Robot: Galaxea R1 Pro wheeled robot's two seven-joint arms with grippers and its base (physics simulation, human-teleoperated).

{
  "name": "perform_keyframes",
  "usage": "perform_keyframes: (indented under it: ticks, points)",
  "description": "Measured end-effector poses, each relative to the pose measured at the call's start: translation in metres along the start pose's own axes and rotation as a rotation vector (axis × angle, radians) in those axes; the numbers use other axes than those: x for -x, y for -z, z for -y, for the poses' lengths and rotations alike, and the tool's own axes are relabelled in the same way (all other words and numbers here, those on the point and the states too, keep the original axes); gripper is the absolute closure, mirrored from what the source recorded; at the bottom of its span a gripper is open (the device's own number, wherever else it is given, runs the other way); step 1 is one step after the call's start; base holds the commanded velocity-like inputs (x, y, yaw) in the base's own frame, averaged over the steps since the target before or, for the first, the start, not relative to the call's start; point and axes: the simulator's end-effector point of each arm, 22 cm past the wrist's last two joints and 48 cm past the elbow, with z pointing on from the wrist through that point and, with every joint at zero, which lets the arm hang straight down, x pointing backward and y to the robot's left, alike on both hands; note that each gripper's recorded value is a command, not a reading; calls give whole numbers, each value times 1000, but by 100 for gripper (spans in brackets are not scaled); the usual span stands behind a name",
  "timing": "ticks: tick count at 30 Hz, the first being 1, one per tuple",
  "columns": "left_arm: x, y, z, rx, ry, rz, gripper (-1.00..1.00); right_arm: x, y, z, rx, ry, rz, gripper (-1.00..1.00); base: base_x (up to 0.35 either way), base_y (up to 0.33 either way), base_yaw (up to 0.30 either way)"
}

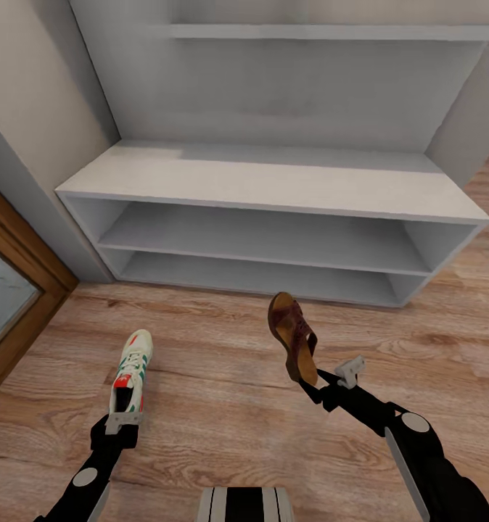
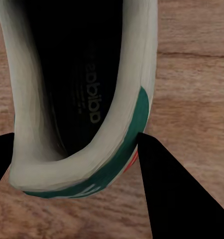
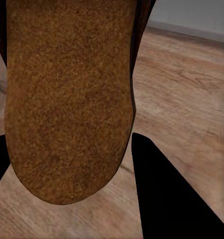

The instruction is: Pick up the two gym shoes and the two sandals from the corridor floor and place them onto the hallstand (shoe rack) in the corridor, making sure they are on the rack and not on the floor. Arrange them so the two gym shoes are next to each other and the two sandals are next to each other.

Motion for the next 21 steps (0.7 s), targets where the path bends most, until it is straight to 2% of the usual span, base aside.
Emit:
perform_keyframes:
  ticks: [5,10,12,21]
  points:
    - [15,3,-2,4,7,27,100,4,9,2,-6,26,14,100,0,0,-85]
    - [28,7,-5,7,11,47,100,-21,18,-1,-11,44,34,100,0,0,-94]
    - [33,9,-6,9,13,58,100,-33,21,3,-22,36,34,100,0,0,-108]
    - [56,18,-10,17,23,100,100,-97,50,49,-143,-41,38,100,0,0,-115]
